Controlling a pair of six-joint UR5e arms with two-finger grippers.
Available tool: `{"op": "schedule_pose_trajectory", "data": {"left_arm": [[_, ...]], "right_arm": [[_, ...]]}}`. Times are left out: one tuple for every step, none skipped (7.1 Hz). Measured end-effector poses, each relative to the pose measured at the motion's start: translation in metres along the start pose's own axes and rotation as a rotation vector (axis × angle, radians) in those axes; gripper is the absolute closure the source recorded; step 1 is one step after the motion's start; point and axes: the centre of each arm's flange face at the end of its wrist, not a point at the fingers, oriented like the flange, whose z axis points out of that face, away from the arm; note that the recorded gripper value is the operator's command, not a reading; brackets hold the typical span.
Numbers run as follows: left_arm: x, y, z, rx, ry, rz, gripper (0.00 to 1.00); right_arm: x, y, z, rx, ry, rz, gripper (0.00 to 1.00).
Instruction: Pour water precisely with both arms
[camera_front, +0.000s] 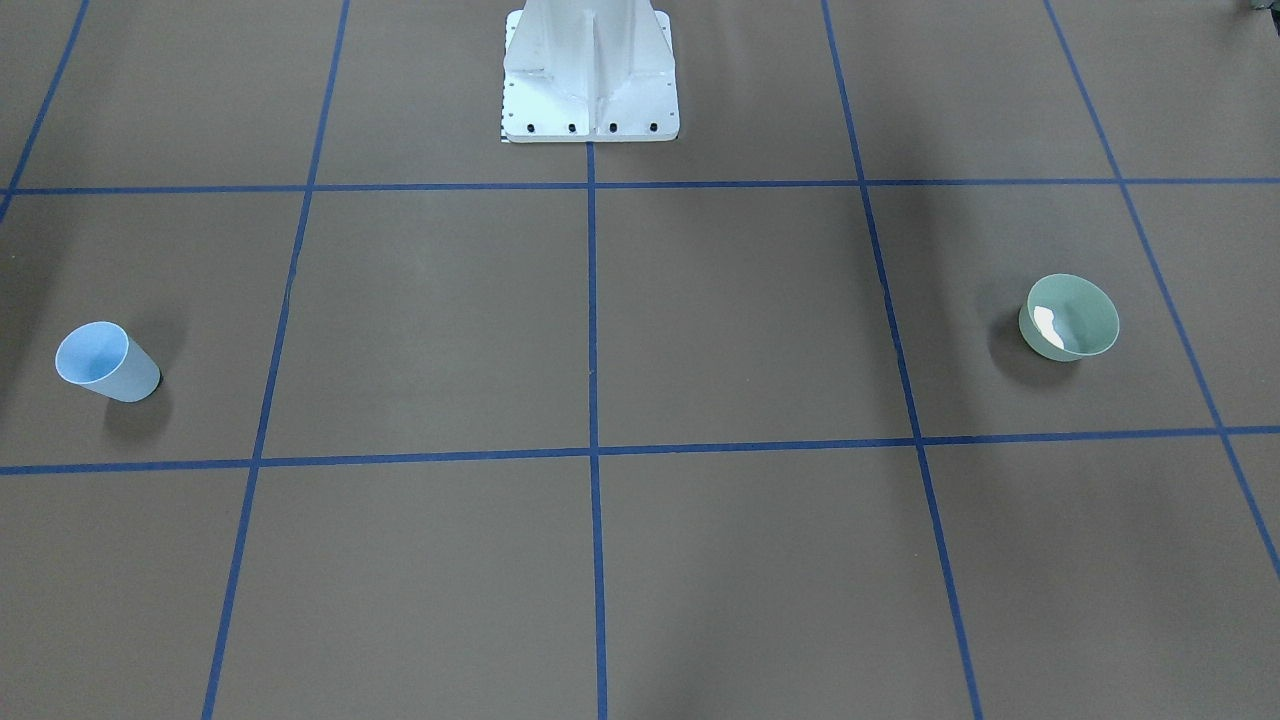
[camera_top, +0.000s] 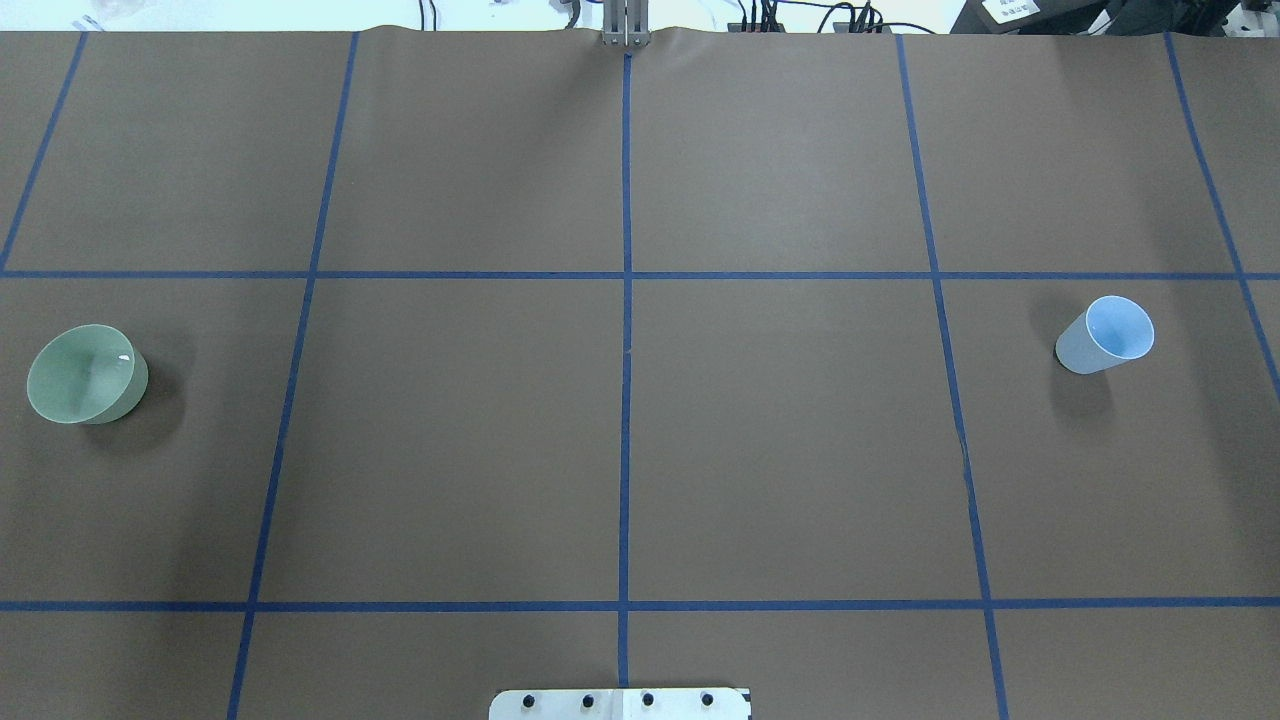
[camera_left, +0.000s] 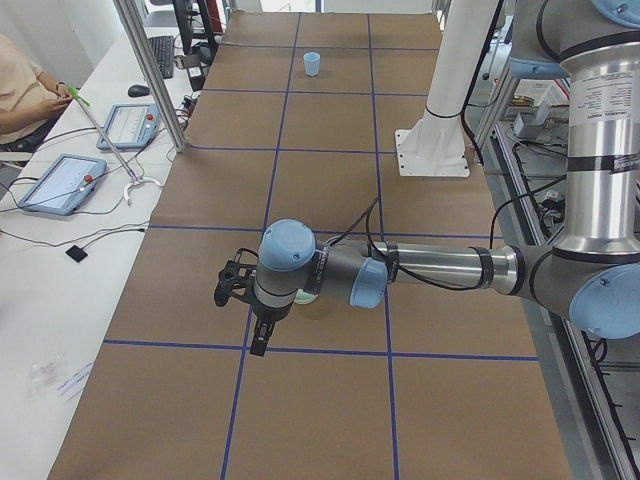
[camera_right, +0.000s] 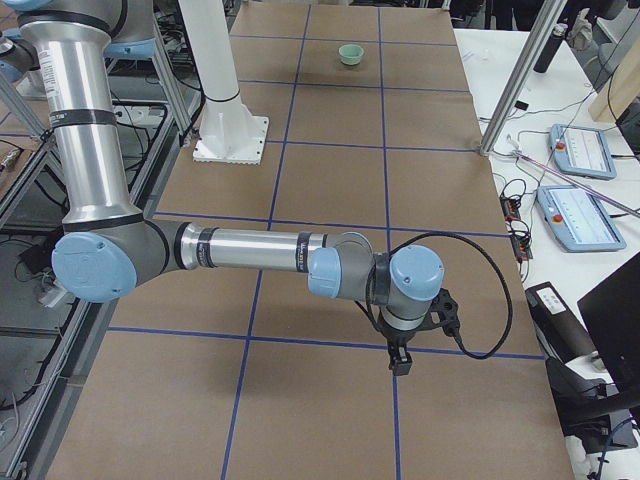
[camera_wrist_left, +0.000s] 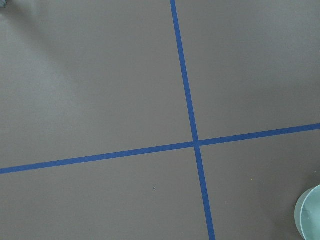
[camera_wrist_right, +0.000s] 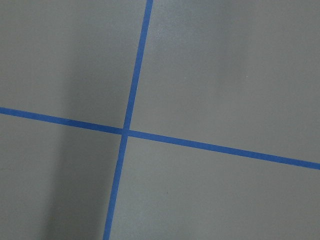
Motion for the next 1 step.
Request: {"op": "schedule_pose_trajectory", "data": {"left_arm": [[0.0,0.0,0.0,0.0,0.0,0.0,0.0]], "right_arm": [[0.0,0.0001,0.0001,0.0,-0.001,0.001,0.0]]}}
